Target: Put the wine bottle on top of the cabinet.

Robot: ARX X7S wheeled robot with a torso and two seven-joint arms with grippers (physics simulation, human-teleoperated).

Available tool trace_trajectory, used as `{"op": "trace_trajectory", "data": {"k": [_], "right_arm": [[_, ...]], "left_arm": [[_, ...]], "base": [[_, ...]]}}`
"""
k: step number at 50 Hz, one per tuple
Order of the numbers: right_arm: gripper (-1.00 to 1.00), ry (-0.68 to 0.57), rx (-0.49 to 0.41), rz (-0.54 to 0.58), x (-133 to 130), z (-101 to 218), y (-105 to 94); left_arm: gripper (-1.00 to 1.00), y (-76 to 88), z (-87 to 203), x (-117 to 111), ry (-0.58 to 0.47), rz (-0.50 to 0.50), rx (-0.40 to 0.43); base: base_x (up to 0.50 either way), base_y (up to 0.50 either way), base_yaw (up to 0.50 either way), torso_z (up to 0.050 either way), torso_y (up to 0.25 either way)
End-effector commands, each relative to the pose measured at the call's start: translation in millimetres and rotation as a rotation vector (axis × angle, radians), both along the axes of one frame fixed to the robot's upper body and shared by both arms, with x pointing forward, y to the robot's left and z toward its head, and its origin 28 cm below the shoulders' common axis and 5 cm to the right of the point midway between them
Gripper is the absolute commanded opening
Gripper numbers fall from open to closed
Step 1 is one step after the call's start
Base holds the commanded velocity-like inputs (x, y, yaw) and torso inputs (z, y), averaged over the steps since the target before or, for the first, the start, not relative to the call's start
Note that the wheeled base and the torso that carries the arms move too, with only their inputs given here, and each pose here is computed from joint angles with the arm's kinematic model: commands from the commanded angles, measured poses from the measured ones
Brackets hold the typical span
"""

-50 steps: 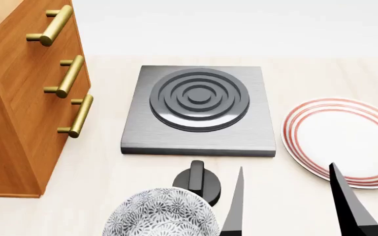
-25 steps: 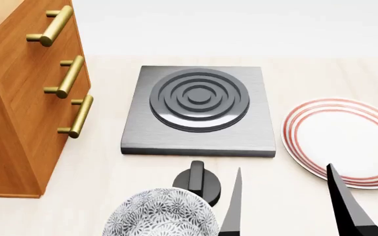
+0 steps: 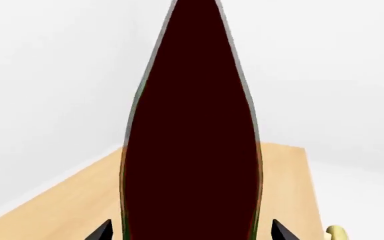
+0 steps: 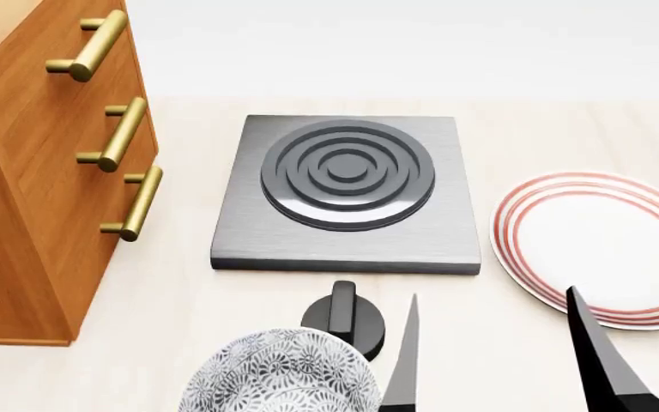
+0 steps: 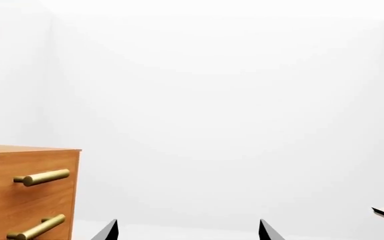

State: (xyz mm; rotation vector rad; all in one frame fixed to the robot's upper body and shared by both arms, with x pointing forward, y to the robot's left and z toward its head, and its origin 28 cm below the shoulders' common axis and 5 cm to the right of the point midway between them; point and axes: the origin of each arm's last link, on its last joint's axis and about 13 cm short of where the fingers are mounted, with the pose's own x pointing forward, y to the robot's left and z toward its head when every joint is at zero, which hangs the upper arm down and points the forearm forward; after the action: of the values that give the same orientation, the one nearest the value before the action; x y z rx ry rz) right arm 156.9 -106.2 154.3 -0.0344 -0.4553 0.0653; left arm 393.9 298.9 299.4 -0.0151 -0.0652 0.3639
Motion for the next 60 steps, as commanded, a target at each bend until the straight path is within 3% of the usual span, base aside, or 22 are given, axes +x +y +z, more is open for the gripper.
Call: {"op": "trace_trajectory", "data": {"k": [1,22,31,33,42,51,60], "right_arm": [[1.00,0.002,-0.002,0.004,-0.3,-0.6,0.8],[1.00,0.003,-0.003,0.007,-0.2,-0.6,1.0],[1.00,0.003,-0.005,0.010,0.0,-0.9,1.8],[1.00,0.002,-0.006,0.012,-0.3,-0.8,2.2],[1.00,0.003,-0.006,0.012,-0.6,-0.7,2.7],[1.00,0.003,-0.007,0.015,-0.3,-0.8,3.4],[1.00,0.004,-0.007,0.017,-0.2,-1.3,3.6]], "left_arm": [[1.00,0.1,-9.0,0.4,0.042,0.002,-0.021],[1.00,1.5,-11.4,2.1,0.045,0.002,0.000],[1.00,-1.7,-4.6,-4.0,-0.032,0.024,-0.032],[1.00,-1.0,-8.3,-4.3,-0.032,0.039,0.022],[1.00,-2.1,-19.6,-13.0,-0.068,0.022,0.009],[1.00,-7.9,-24.5,-21.5,-0.088,-0.021,0.094],[1.00,-13.4,-33.1,-32.6,-0.108,-0.063,0.121]], "base": [[0.00,0.00,0.00,0.000,0.000],[0.00,0.00,0.00,0.000,0.000],[0.00,0.00,0.00,0.000,0.000],[0.00,0.00,0.00,0.000,0.000],[0.00,0.00,0.00,0.000,0.000],[0.00,0.00,0.00,0.000,0.000],[0.00,0.00,0.00,0.000,0.000]]}}
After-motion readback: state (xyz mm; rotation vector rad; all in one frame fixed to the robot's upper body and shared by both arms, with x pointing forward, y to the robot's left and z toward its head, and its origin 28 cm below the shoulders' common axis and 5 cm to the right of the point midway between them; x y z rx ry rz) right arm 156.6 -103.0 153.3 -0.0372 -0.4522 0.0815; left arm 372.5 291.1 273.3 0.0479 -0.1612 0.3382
